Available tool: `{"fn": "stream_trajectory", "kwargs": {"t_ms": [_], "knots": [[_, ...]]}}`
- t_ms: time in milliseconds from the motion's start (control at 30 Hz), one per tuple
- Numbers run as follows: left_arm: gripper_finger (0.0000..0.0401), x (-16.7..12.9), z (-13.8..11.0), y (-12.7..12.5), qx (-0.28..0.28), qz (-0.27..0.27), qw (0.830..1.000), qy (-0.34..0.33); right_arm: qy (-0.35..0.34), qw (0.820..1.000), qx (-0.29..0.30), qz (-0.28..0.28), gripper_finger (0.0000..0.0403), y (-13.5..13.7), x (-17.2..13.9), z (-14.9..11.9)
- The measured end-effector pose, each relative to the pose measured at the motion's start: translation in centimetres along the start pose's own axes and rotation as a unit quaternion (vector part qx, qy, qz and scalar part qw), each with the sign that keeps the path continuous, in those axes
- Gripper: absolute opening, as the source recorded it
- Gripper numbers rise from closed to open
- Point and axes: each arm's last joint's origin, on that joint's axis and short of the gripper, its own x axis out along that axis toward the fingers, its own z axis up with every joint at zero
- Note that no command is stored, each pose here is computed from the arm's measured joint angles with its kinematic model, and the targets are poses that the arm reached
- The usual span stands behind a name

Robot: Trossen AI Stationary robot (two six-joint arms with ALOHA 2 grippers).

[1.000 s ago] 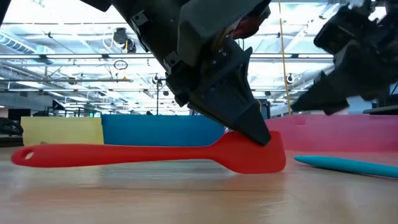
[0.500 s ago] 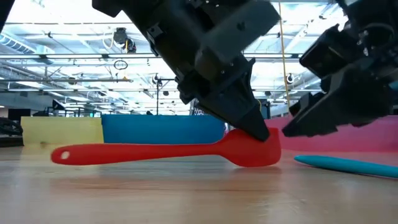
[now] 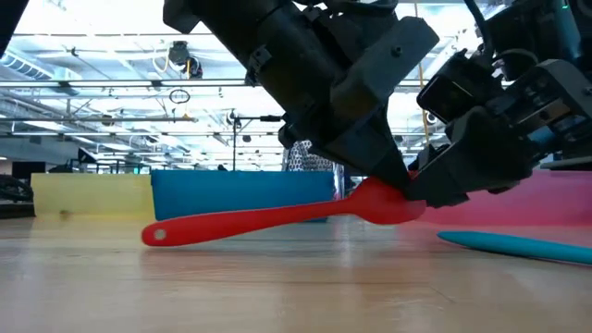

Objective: Pick & Place Kitchen Items
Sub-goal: Put the red spatula into the red bin

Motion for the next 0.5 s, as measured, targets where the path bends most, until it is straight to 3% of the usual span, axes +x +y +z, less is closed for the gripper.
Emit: {"fn": "stream_trajectory", "kwargs": {"t_ms": [133, 367, 500], "knots": [[0.0011, -0.04, 0.17, 0.00, -0.001, 0.006, 1.000, -0.010, 0.002, 1.000, -0.001, 0.001, 0.0106, 0.01, -0.01, -0.04], [0.0015, -0.06, 0.24, -0.06, 0.000, 0.006, 1.000, -0.014, 0.000, 0.999, -0.043, -0.001, 0.0018, 0.00, -0.01, -0.02], [0.0006, -0.06, 0.25, -0.06, 0.002, 0.007, 1.000, -0.015, 0.000, 0.999, -0.047, -0.001, 0.0022, -0.01, -0.01, -0.03]]}}
